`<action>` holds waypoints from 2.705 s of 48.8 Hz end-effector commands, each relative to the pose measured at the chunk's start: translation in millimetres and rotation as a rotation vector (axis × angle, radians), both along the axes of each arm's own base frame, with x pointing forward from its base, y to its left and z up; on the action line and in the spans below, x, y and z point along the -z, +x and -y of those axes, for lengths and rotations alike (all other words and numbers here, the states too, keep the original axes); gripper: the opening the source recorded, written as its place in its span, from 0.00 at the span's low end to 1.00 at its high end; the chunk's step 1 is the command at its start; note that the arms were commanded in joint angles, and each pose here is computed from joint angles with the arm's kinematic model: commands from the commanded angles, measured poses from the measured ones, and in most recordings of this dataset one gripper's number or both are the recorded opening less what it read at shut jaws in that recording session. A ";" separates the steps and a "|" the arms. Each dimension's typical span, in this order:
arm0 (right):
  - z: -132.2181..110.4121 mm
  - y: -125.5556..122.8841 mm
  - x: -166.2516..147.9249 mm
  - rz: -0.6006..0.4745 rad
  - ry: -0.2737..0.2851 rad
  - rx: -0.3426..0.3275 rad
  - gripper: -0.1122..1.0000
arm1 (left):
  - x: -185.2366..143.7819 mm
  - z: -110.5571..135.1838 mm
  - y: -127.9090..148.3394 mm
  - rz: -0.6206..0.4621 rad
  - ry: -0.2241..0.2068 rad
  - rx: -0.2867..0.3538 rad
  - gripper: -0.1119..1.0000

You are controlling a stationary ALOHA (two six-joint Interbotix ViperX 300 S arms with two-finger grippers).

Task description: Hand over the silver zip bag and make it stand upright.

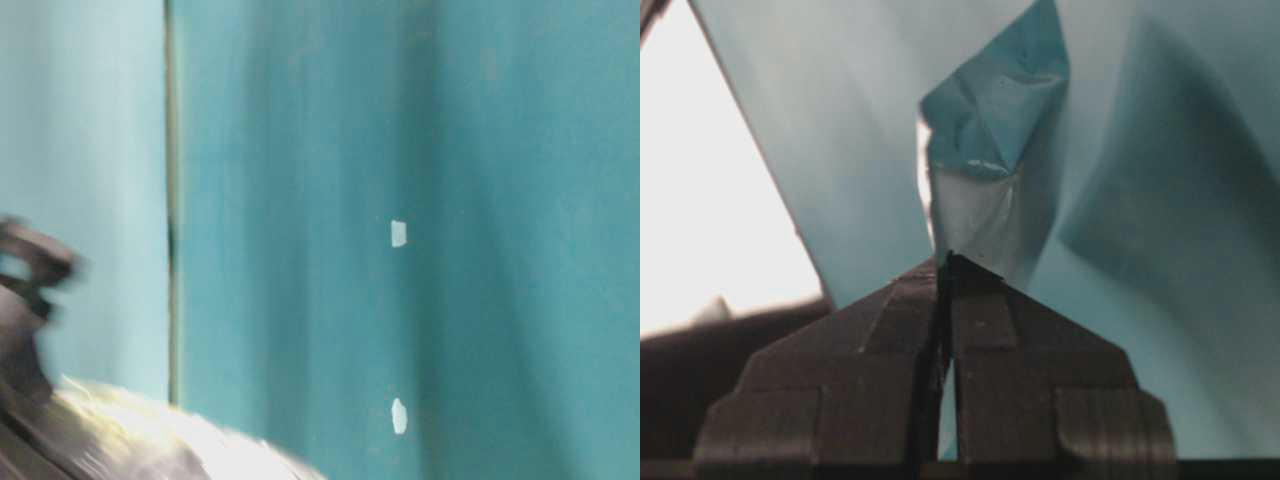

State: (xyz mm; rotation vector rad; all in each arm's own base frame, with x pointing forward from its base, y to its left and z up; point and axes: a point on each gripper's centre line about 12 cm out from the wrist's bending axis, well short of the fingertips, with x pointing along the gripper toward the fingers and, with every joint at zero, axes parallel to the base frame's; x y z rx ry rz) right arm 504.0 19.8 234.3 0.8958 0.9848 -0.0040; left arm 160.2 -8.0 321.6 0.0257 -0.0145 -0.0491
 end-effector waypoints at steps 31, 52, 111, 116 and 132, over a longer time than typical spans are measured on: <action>37.7 -33.2 -56.7 -0.270 -0.331 -0.363 0.11 | -7.4 0.1 2.1 0.017 0.002 0.000 0.10; 32.0 -30.9 -58.5 -0.324 -0.633 -0.608 0.11 | -7.5 -0.4 2.1 0.014 0.001 -0.003 0.10; 23.2 -34.4 -10.1 -0.342 -0.707 -0.684 0.11 | 28.8 -4.4 24.0 -0.141 -0.133 -0.038 0.10; 23.9 -33.7 -10.2 -0.337 -0.709 -0.680 0.11 | 33.6 -4.4 26.1 -0.160 -0.198 -0.043 0.10; 23.2 -33.7 -10.5 -0.333 -0.710 -0.681 0.11 | 48.6 -0.7 45.9 -0.147 -0.259 -0.028 0.10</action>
